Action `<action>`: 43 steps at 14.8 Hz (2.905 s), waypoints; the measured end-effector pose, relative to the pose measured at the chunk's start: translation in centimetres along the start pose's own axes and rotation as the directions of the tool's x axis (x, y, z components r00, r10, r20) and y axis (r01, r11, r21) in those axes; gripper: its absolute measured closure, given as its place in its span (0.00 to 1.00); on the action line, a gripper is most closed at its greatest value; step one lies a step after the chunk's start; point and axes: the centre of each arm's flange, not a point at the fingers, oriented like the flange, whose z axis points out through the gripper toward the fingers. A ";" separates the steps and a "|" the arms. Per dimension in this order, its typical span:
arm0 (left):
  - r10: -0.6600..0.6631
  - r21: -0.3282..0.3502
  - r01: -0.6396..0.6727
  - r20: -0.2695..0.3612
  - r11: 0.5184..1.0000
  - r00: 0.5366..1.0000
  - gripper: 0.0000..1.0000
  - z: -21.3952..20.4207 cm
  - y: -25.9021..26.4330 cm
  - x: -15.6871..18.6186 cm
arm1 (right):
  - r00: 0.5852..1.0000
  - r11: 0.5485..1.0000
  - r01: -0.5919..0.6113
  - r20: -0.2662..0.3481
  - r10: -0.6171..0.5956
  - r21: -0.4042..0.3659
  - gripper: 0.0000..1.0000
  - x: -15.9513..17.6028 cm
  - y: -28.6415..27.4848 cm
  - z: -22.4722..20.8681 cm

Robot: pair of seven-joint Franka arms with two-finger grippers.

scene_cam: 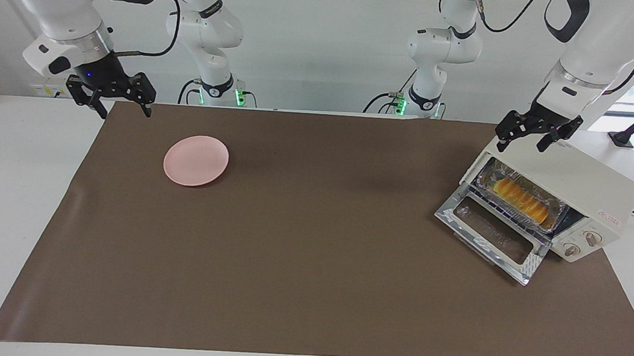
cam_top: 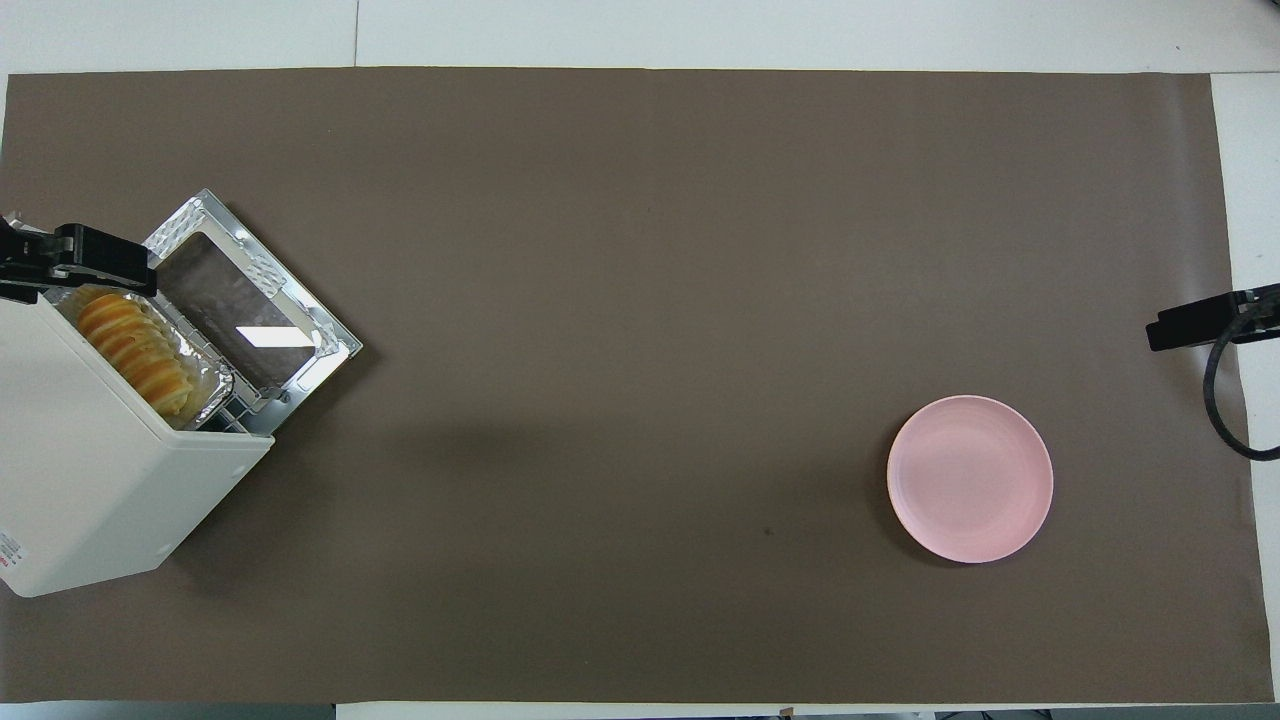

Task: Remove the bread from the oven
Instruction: 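Reach the left gripper toward the foil tray inside the toaster oven, then grasp the foil tray's edge with the left gripper inside the oven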

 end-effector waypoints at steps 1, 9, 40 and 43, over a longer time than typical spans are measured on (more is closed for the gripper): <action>-0.003 0.000 0.003 0.000 1.000 1.000 0.00 0.0 -0.1 0.0 | 1.000 1.000 0.000 0.000 0.000 0.000 0.00 0.0 0.0 0.0; -0.078 0.012 0.078 -0.016 0.997 0.997 0.00 -0.1 -1.0 0.2 | 1.000 1.000 0.000 0.000 0.000 0.000 0.00 0.0 0.0 0.0; -0.712 0.132 0.716 -0.084 0.685 0.697 0.24 23.5 -5.4 4.7 | 1.000 1.000 0.000 0.000 0.000 0.000 0.00 0.0 0.0 0.0; -0.704 0.134 0.708 -0.080 0.694 0.705 0.61 24.2 -5.2 4.5 | 1.000 1.000 0.000 0.000 0.000 0.000 0.00 0.0 0.0 0.0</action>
